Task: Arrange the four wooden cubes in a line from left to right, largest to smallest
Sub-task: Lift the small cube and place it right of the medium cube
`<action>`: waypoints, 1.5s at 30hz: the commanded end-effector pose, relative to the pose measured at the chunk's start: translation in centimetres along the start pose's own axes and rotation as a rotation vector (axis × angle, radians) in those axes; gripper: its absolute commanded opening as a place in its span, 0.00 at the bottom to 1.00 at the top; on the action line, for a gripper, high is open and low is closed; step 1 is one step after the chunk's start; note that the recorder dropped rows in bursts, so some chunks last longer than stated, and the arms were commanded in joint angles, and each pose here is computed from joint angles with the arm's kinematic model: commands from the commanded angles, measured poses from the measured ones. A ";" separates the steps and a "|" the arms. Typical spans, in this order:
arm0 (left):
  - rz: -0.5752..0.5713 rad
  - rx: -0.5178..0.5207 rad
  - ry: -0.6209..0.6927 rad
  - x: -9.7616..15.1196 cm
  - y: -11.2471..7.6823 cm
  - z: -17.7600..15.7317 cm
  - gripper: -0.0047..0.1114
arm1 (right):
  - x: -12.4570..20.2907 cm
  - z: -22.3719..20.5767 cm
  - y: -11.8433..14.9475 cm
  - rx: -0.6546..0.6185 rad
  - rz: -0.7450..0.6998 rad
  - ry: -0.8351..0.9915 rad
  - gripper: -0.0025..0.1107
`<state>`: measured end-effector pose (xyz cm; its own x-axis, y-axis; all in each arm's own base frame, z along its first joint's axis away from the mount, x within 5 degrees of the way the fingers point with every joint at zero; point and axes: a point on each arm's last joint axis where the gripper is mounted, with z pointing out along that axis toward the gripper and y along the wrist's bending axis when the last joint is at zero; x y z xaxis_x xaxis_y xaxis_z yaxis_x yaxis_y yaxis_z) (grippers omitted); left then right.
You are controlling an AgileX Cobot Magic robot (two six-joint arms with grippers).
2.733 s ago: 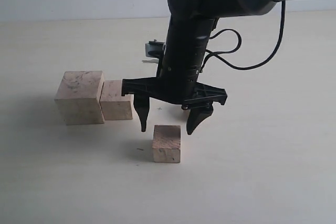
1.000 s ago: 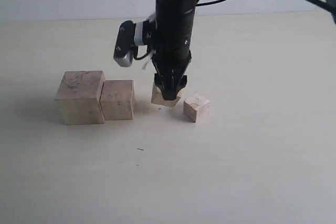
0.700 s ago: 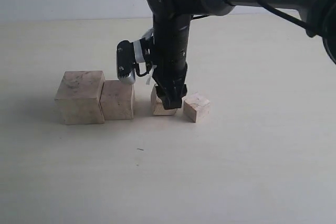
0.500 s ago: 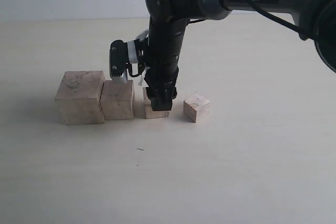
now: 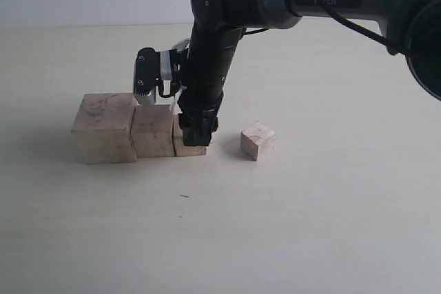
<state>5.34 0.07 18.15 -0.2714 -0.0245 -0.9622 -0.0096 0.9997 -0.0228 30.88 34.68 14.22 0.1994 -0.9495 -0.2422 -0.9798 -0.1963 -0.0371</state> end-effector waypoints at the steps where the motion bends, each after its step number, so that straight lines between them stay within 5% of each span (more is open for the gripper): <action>1: -0.007 0.007 -0.010 0.0 0.0 0.0 0.04 | 0.0 0.6 -0.2 0.017 0.007 -0.017 0.02; 28: -0.007 0.007 -0.010 0.0 0.0 0.0 0.04 | 0.0 0.6 -0.2 0.007 0.114 -0.013 0.03; 39: -0.007 0.007 -0.010 0.0 0.0 0.0 0.04 | -0.1 0.6 -0.4 0.030 0.111 -0.025 0.28; 45: -0.007 0.007 -0.010 0.0 0.0 0.0 0.04 | -0.1 0.5 -0.4 0.032 0.115 -0.026 0.53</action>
<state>5.34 0.07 18.15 -0.2714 -0.0245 -0.9622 -0.0096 0.9997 -0.0228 31.04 34.87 14.27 0.0993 -0.9595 -0.2635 -0.9950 -0.0942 -0.0319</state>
